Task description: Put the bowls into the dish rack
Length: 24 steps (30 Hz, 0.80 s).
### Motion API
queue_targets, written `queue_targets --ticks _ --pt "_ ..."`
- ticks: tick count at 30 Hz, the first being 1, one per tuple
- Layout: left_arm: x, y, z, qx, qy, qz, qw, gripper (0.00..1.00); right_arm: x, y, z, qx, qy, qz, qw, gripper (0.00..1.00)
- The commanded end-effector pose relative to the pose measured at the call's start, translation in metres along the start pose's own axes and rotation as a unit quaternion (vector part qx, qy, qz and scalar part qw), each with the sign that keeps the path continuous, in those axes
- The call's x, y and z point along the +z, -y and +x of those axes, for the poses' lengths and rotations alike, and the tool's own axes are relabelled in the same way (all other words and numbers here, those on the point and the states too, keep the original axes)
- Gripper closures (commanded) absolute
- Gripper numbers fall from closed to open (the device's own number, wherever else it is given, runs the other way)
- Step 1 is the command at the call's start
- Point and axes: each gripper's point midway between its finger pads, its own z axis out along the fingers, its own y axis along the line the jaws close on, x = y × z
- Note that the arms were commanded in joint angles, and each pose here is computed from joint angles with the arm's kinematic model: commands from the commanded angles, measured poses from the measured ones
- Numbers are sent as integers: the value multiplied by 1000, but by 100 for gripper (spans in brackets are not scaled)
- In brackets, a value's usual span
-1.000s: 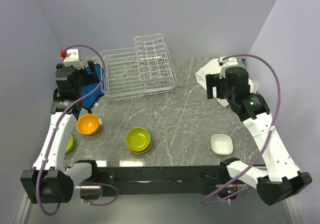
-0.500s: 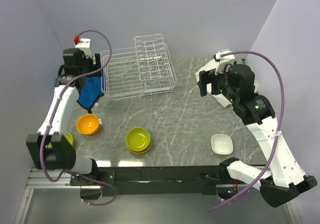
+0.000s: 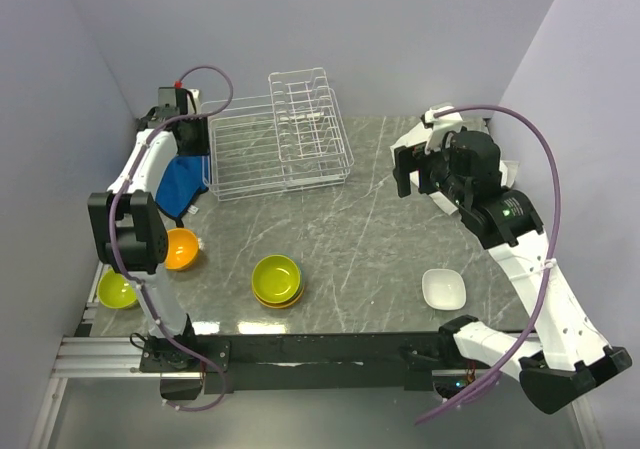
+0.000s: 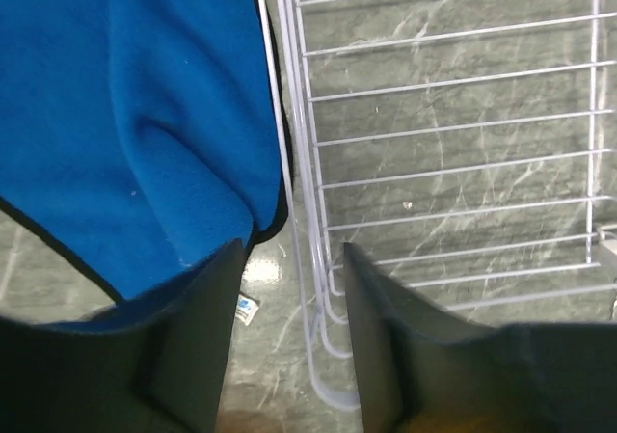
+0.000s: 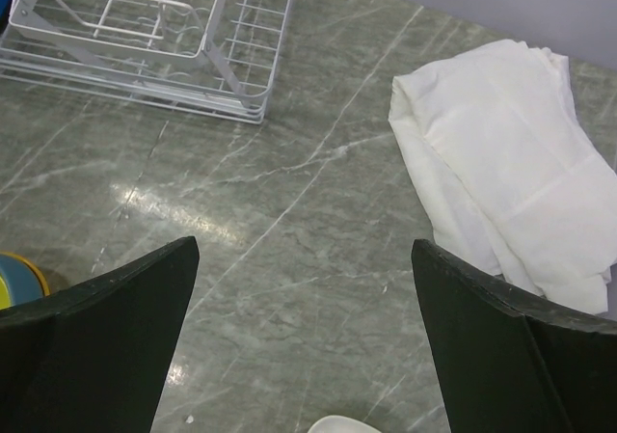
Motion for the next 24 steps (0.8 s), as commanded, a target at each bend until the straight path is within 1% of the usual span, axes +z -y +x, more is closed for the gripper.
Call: queue_targets --ticks 1,2,3,7,11,12,14,15,19,20,22,23,24 --pt "5 1 -5 -18 -11 -1 1000 57 4 -1 -8 -1 13 2 1000 0" --pt "7 1 -7 -23 -11 -1 1000 59 5 -1 -8 -1 13 2 1000 0" --pt "11 1 -3 -25 -17 -1 1000 66 5 -1 -8 -2 12 1 1000 0" --pt "16 -2 3 -28 -25 -15 999 71 8 -1 -9 -3 10 2 1000 0" --pt "17 -1 8 -24 -28 -17 999 78 10 -2 -9 -4 10 0 1000 0" --pt "16 2 7 -23 -27 -10 999 88 10 -3 -10 -4 11 -2 1000 0" --pt "13 2 11 -20 -32 -9 999 93 11 -2 -9 -3 10 0 1000 0" --pt "7 15 9 -9 -25 -1 1000 99 11 -2 -9 -4 10 0 1000 0" --pt "-6 41 23 9 -30 22 999 99 11 -2 -3 -8 7 0 1000 0" --pt "-7 53 35 17 -40 30 999 99 11 -2 -2 -10 7 -1 1000 0" --pt "-20 68 39 24 -33 42 998 99 11 -2 1 -15 7 -2 1000 0" --pt "-22 83 54 36 -43 51 997 99 11 -1 3 -18 4 -1 1000 0" --pt "-33 90 53 39 -33 56 997 99 10 -1 3 -21 5 -1 1000 0"
